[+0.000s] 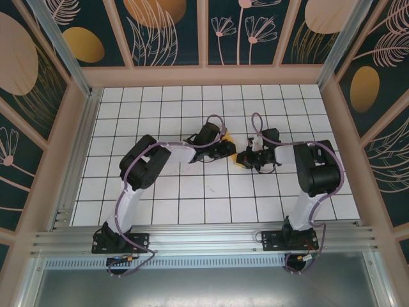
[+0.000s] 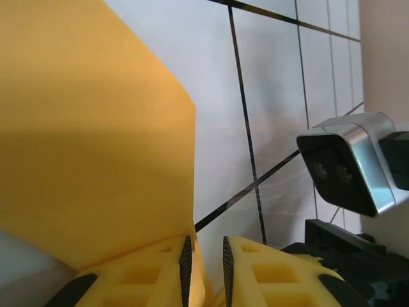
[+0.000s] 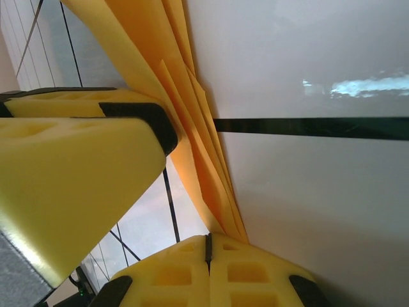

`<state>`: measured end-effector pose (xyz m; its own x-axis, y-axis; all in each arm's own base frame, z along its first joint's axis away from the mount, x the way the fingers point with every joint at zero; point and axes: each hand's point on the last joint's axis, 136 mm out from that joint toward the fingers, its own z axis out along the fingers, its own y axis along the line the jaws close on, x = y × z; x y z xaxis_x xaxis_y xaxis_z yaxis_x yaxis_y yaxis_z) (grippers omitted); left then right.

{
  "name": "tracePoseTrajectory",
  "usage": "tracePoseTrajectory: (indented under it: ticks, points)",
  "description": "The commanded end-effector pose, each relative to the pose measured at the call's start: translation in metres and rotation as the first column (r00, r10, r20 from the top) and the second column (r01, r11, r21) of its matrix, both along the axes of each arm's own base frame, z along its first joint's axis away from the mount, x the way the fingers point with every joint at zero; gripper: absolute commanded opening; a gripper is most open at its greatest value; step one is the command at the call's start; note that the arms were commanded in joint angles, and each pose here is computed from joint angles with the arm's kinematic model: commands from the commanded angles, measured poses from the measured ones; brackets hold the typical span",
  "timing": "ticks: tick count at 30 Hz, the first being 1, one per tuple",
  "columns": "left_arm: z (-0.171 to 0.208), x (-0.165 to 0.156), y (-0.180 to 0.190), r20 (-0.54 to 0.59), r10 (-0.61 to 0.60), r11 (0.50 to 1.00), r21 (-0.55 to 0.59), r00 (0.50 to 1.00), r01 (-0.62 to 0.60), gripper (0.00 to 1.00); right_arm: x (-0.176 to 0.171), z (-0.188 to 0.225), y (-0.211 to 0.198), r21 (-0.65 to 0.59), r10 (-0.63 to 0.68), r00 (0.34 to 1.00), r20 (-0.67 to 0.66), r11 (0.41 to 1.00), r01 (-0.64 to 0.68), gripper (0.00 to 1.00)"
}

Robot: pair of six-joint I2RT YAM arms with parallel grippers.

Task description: Fold a paper plane with a square sheet of paper (pick it up from the middle)

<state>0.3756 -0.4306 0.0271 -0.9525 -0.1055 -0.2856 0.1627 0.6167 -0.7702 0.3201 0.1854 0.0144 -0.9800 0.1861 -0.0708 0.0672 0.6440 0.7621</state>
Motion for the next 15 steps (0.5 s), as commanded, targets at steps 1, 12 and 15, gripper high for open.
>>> tracePoseTrajectory:
  ticks: [1, 12, 15]
  points:
    - [-0.032, 0.026, 0.040, 0.052, 0.115, 0.968, 0.219, 0.992, -0.123, 0.25, -0.023, -0.044, -0.027, -0.200, -0.060, 0.992, -0.114, 0.979, 0.036, 0.00]
    - [-0.031, 0.053, 0.055, 0.118, 0.148, 0.925, 0.335, 0.982, -0.180, 0.26, -0.026, -0.046, -0.032, -0.234, -0.061, 0.991, -0.118, 0.972, 0.032, 0.00]
    - [-0.035, 0.057, 0.055, 0.114, 0.144, 0.922, 0.344, 0.983, -0.175, 0.27, -0.026, -0.045, -0.031, -0.231, -0.062, 0.991, -0.115, 0.972, 0.034, 0.00]
